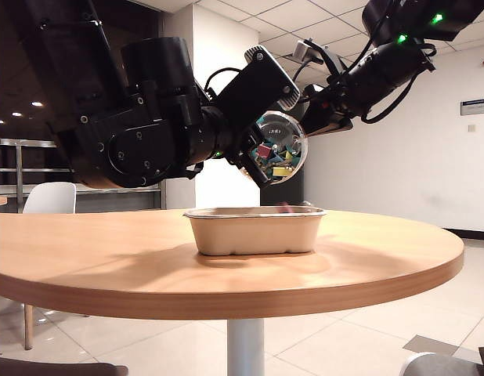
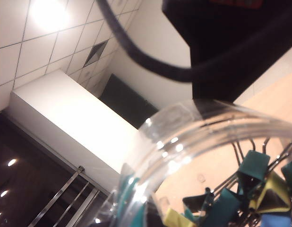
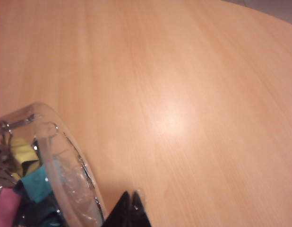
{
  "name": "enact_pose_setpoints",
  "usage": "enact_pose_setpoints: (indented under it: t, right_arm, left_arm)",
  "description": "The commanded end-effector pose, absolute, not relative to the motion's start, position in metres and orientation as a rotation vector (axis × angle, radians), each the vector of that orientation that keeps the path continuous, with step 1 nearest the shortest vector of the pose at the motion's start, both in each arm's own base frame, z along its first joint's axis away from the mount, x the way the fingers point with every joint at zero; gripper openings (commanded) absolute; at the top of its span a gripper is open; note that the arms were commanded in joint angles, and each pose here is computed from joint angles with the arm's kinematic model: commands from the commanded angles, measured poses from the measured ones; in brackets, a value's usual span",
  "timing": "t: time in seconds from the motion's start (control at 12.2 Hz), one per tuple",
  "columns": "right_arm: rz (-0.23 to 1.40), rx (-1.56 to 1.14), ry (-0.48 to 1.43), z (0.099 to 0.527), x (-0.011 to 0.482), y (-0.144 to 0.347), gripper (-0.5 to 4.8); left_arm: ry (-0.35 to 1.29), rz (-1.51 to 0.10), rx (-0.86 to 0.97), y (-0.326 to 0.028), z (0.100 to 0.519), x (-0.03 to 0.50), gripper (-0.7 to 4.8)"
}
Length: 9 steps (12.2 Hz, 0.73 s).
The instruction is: Pick up the box filled with clips, pour some clips from it into the rectangular paper box, and then put the clip box back on the table.
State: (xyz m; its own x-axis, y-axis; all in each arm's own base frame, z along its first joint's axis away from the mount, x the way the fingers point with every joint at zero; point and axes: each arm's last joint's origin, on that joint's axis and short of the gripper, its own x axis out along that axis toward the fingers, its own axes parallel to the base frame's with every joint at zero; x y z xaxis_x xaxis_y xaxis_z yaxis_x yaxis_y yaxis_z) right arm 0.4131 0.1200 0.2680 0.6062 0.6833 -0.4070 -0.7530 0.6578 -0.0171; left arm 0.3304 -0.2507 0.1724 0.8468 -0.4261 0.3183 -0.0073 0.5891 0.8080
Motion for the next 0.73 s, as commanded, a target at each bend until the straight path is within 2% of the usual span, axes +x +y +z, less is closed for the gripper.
enact_pose_setpoints:
  t: [0.08,0.16,0.24,0.57,0.73]
  right_arm:
    - [0.986,-0.152,0.367,0.2725,0.4081,0.1229,-0.05]
    - [1.037,-0.139,0.366,0.2721,0.4065,0.1237,-0.05]
    - [1.020,-0.145,0.369,0.2720,0.4068,0.1236,-0.05]
    - [0.690,-0.246,0.399,0.2714,0.4143,0.1169,-0.05]
    - [0.606,-0.269,0.407,0.2711,0.4159,0.1149,-0.05]
  left_arm:
    - [-0.563,-0.243,0.869,-0.2506,0.1810,0.3286,-0.06]
    - [-0.563,-0.243,0.869,-0.2506,0.1810,0.3286,-0.06]
    - [-0.563,-0.243,0.870,-0.2506,0.1810,0.3286,-0.06]
    - [-0.561,-0.241,0.869,-0.2505,0.1810,0.3287,-0.06]
    - [-0.561,-0.241,0.868,-0.2505,0.1810,0.3287,-0.06]
